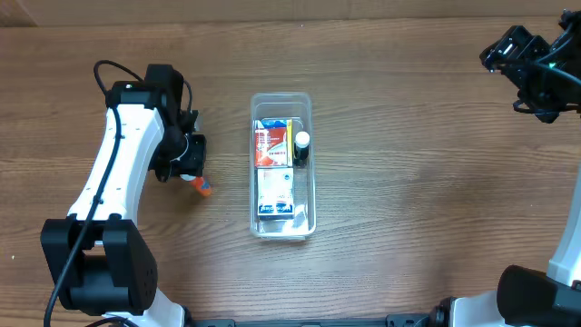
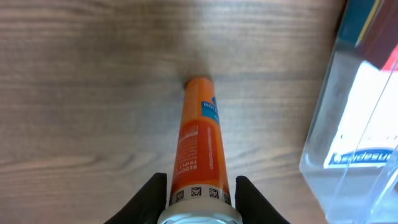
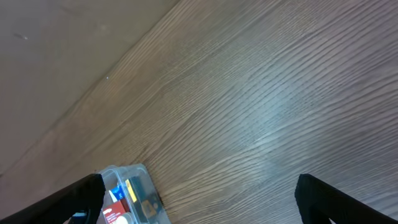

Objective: Pack container
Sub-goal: 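Move the left gripper to the orange tube and grasp it, then carry the orange tube over the container and lower it in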

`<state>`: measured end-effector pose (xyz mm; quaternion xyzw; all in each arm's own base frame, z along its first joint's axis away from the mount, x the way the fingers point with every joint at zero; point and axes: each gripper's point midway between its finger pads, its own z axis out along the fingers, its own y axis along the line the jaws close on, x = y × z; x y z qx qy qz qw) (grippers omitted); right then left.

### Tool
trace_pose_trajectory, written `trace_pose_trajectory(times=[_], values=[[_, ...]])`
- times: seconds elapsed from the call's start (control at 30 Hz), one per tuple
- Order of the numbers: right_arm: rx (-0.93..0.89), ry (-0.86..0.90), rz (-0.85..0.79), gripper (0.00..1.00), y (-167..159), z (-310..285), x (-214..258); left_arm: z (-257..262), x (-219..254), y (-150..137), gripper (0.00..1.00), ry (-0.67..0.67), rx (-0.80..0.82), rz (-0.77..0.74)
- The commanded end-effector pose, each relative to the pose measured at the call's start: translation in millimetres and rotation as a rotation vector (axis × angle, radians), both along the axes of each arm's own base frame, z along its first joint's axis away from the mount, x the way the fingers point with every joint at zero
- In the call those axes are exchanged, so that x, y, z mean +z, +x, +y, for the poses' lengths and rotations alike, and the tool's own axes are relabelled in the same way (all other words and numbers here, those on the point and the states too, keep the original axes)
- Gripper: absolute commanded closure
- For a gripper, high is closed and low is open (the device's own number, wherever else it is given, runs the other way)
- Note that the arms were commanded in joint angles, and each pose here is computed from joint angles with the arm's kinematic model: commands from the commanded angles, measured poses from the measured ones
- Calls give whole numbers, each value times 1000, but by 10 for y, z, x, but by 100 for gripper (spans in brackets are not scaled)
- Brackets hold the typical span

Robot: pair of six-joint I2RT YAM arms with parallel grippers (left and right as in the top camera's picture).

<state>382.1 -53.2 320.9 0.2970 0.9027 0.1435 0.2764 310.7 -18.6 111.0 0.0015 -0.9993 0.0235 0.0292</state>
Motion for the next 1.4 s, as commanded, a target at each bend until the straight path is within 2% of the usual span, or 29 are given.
trace_pose_trajectory(times=[0.0, 0.17, 0.3, 0.4, 0.5, 0.63, 0.9, 1.1, 1.37], values=[[6, 0, -17, 0, -1, 8, 51, -12, 157, 46, 77, -4, 23, -11], [6, 0, -17, 0, -1, 8, 51, -75, 659, 150, 79, -11, 29, -75], [6, 0, -17, 0, -1, 8, 51, -322, 1230, 221, 79, -71, 10, -179], [6, 0, -17, 0, -1, 8, 51, -666, 1596, 269, 80, -126, -28, -285], [6, 0, -17, 0, -1, 8, 51, -1168, 1738, 276, 78, -169, -97, -359], [6, 0, -17, 0, -1, 8, 51, -1637, 1642, 194, 76, -195, -191, -358], [6, 0, -17, 0, -1, 8, 51, -2150, 1145, 106, 75, -106, -314, -278], [6, 0, -17, 0, -1, 8, 51, -2328, 696, 90, 77, -13, -374, -196], [6, 0, -17, 0, -1, 8, 51, -2353, 534, 146, 79, 24, -375, -183]])
